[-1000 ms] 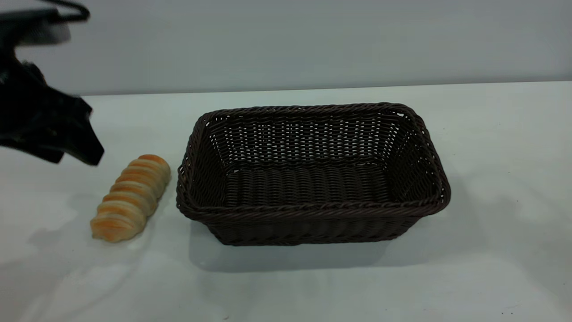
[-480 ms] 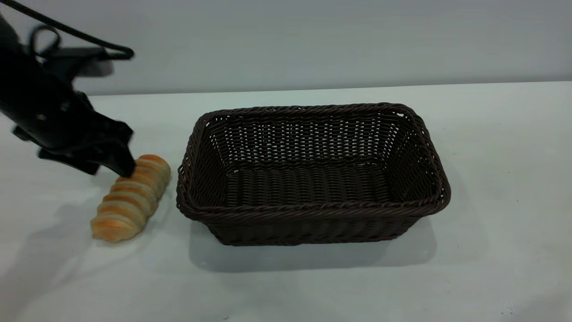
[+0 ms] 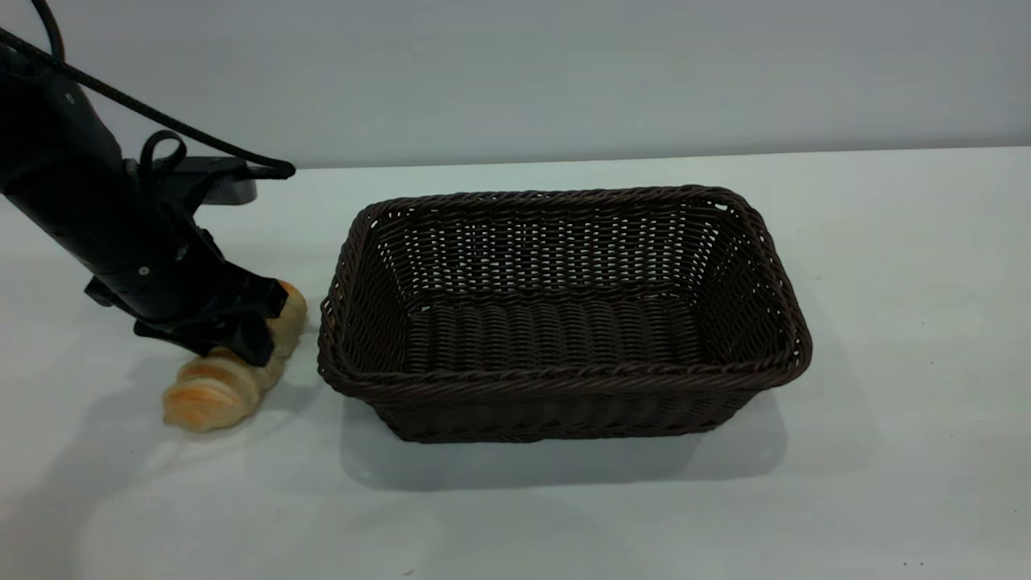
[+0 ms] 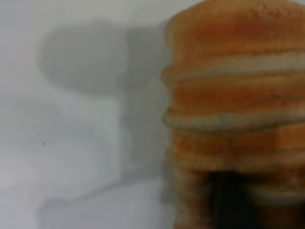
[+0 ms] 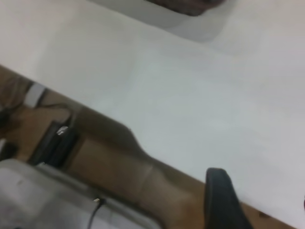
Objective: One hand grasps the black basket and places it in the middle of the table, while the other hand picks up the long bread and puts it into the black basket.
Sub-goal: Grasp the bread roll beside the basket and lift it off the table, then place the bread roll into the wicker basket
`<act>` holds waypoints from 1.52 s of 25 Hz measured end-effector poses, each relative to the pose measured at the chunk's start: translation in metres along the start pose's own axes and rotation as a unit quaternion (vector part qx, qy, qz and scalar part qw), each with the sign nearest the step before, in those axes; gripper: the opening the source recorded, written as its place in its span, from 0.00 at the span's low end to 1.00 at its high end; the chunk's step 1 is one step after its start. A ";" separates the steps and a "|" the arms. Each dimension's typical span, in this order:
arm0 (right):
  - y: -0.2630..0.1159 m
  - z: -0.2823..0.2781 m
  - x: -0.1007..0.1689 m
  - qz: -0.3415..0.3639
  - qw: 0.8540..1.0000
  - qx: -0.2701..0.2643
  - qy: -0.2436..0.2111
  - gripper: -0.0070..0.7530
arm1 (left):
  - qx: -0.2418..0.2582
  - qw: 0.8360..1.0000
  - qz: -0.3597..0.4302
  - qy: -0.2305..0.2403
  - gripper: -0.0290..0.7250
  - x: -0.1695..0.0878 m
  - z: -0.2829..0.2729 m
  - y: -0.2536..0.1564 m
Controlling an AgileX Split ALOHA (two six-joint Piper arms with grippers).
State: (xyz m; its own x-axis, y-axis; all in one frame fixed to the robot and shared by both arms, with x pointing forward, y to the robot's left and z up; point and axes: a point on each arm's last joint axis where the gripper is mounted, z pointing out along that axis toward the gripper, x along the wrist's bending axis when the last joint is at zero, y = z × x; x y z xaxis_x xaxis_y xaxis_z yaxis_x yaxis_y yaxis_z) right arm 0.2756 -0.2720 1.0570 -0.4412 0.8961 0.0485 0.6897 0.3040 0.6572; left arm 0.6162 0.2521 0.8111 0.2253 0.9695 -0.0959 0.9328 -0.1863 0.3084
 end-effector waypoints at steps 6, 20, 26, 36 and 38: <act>-0.027 -0.006 0.002 0.011 0.998 -0.049 -0.030 0.57 | -0.001 1.000 0.006 0.000 0.16 0.000 -0.003 0.001; -0.033 -0.005 -0.004 0.011 0.995 -0.066 -0.073 0.57 | -0.120 0.977 0.178 -0.011 0.14 -0.057 -0.135 0.039; -0.033 -0.005 -0.004 0.013 0.995 -0.065 -0.073 0.57 | -0.158 0.937 0.308 -0.046 0.14 -0.154 -0.129 0.031; -0.034 -0.005 -0.004 0.013 0.995 -0.065 -0.073 0.55 | -0.166 0.884 0.436 -0.015 0.14 -0.207 -0.031 0.003; -0.034 -0.005 -0.004 0.013 0.995 -0.065 -0.073 0.55 | -0.177 0.884 0.433 -0.005 0.14 -0.205 -0.023 0.004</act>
State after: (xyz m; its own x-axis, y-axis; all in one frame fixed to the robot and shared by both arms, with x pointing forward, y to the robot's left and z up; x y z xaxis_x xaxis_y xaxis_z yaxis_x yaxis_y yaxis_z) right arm 0.2517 -0.2876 1.0382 -0.3299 0.9433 -0.0367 0.6157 0.2445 0.7491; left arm 0.5670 0.0563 0.8539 0.8157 0.4867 0.3127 0.2645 -0.7945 0.5466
